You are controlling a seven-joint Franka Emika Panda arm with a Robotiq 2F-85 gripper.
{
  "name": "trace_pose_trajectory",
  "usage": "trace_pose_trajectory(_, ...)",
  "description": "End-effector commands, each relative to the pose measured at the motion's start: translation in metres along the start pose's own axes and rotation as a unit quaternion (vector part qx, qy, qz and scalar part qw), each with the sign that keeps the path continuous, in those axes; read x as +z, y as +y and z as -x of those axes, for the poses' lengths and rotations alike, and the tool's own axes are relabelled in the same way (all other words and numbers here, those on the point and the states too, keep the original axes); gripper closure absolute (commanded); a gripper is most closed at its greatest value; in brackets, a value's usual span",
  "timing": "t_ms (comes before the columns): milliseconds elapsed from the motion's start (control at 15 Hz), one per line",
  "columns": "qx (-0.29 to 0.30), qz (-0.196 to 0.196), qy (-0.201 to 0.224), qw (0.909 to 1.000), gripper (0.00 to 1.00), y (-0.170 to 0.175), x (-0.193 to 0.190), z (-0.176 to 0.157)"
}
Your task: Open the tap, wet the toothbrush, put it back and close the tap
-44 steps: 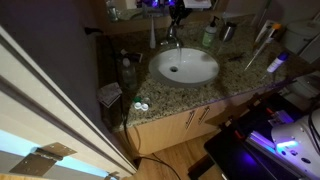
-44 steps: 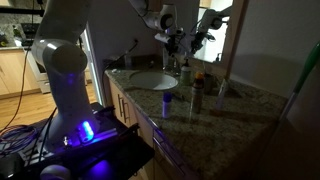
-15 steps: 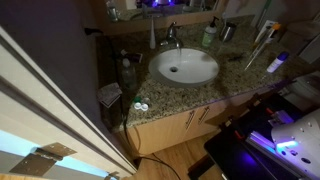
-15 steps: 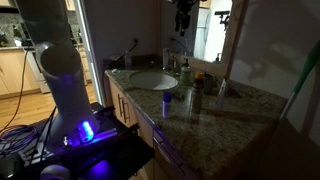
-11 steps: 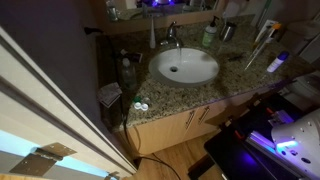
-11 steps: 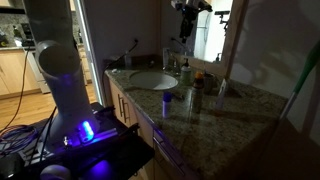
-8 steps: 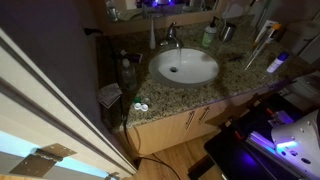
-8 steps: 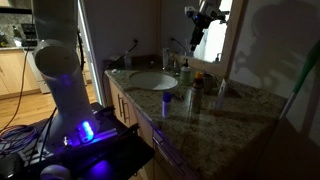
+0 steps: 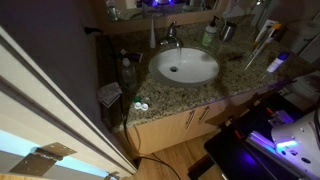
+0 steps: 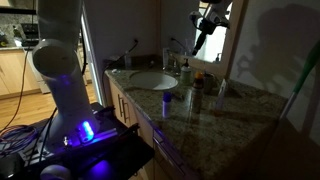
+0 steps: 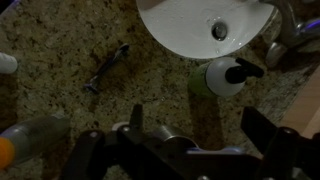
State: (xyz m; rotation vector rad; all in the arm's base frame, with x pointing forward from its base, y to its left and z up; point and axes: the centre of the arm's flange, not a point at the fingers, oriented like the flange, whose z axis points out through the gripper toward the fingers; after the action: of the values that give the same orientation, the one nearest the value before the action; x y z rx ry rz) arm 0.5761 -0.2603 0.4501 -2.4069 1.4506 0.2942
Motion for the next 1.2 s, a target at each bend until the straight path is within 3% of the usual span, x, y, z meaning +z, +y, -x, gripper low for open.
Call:
trace_pose_trajectory(0, 0.097, -0.018, -0.027, 0.9947, 0.0, 0.017, 0.02, -0.048)
trace_pose_trajectory(67, 0.125, -0.025, -0.032, 0.9913, 0.0, 0.022, 0.026, -0.055)
trace_pose_trajectory(133, 0.084, -0.009, -0.022, 0.9962, 0.0, 0.023, 0.023, -0.035)
trace_pose_trajectory(333, 0.117, -0.013, -0.031, 0.9926, 0.0, 0.033, 0.033, -0.052)
trace_pose_trajectory(400, 0.137, 0.022, -0.028, 0.9899, 0.0, 0.026, 0.041, -0.055)
trace_pose_trajectory(467, 0.168, 0.019, -0.039, 0.9848, 0.0, 0.023, 0.05, -0.065)
trace_pose_trajectory(600, 0.236, 0.004, -0.048, 0.9704, 0.0, 0.016, 0.067, -0.079)
trace_pose_trajectory(933, 0.321, -0.054, -0.059, 0.9438, 0.0, 0.002, 0.074, -0.091)
trace_pose_trajectory(1067, 0.323, -0.073, -0.055, 0.9419, 0.0, 0.001, 0.059, -0.086)
trace_pose_trajectory(1133, 0.312, -0.071, -0.052, 0.9461, 0.0, 0.004, 0.05, -0.078)
